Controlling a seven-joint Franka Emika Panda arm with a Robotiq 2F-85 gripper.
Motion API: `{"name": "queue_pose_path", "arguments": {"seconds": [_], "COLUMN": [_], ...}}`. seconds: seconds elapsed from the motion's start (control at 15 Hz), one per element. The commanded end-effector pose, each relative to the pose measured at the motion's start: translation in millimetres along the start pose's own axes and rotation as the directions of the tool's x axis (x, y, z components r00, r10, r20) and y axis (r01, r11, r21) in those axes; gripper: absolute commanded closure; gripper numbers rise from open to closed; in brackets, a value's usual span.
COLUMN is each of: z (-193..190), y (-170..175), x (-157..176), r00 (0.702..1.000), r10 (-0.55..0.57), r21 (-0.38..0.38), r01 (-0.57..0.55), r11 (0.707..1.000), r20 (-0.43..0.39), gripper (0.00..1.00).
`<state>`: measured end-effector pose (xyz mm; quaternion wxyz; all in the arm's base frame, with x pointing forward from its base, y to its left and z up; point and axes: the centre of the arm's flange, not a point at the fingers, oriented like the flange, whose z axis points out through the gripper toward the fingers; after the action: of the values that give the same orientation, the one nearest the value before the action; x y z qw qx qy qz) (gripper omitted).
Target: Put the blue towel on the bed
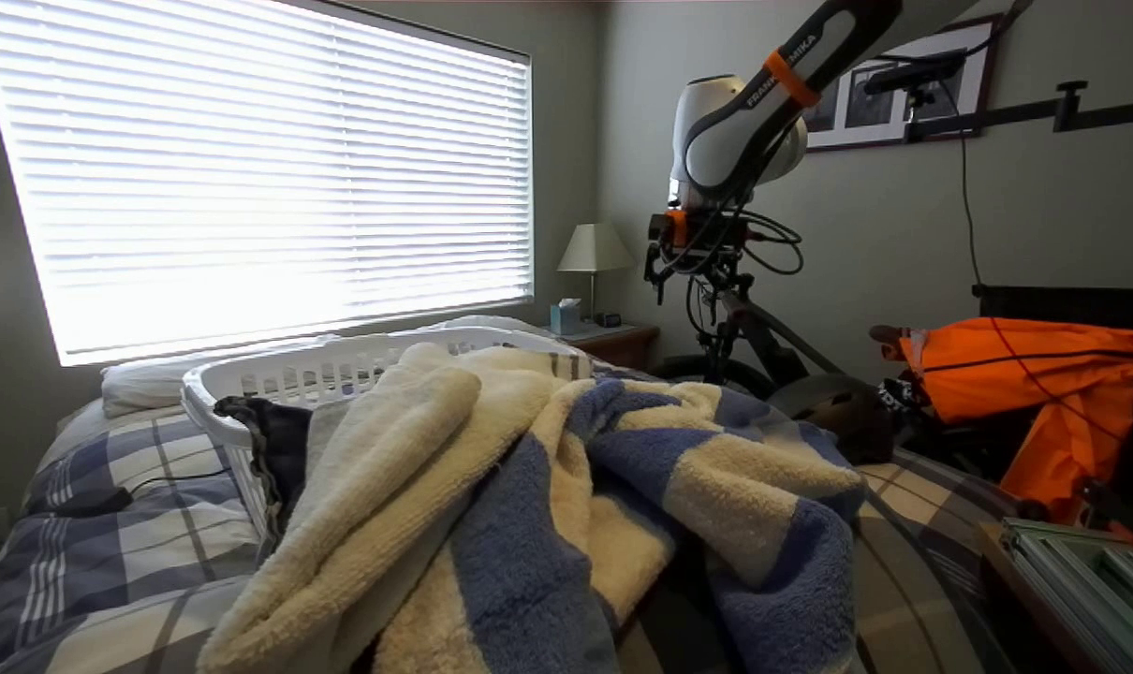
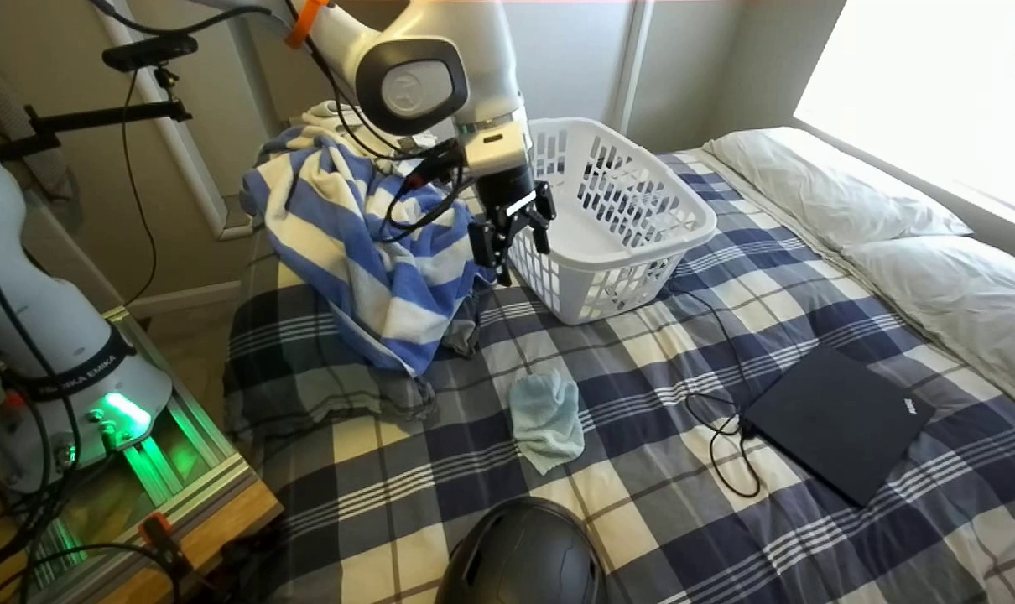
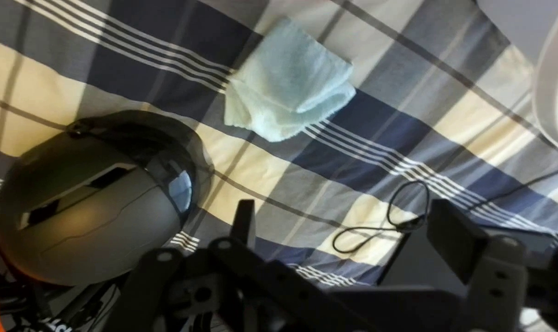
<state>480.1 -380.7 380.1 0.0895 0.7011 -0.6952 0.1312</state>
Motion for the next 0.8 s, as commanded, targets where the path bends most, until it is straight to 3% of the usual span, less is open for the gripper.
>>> {"name": "queue_pose_path", "arguments": {"seconds": [0.0,0.4,0.6,0.73], "z": [-23.9,-32.6,-37.0,-32.4], "y": [50.7,112.1,121.1,118.1], "x": [-5.7,3.4,-7.7,-12.6], "r00": [0.985,0.89,0.839,0.79], "r10": [-0.173,-0.422,-0.505,-0.581], "r21": [-0.104,-0.075,0.026,0.062], "r01": [0.173,0.415,0.52,0.601], "r11": [0.979,0.907,0.854,0.797], "r20": [0.016,-0.172,-0.201,-0.194], "gripper": [0.0,0.0,0.0,0.0]}}
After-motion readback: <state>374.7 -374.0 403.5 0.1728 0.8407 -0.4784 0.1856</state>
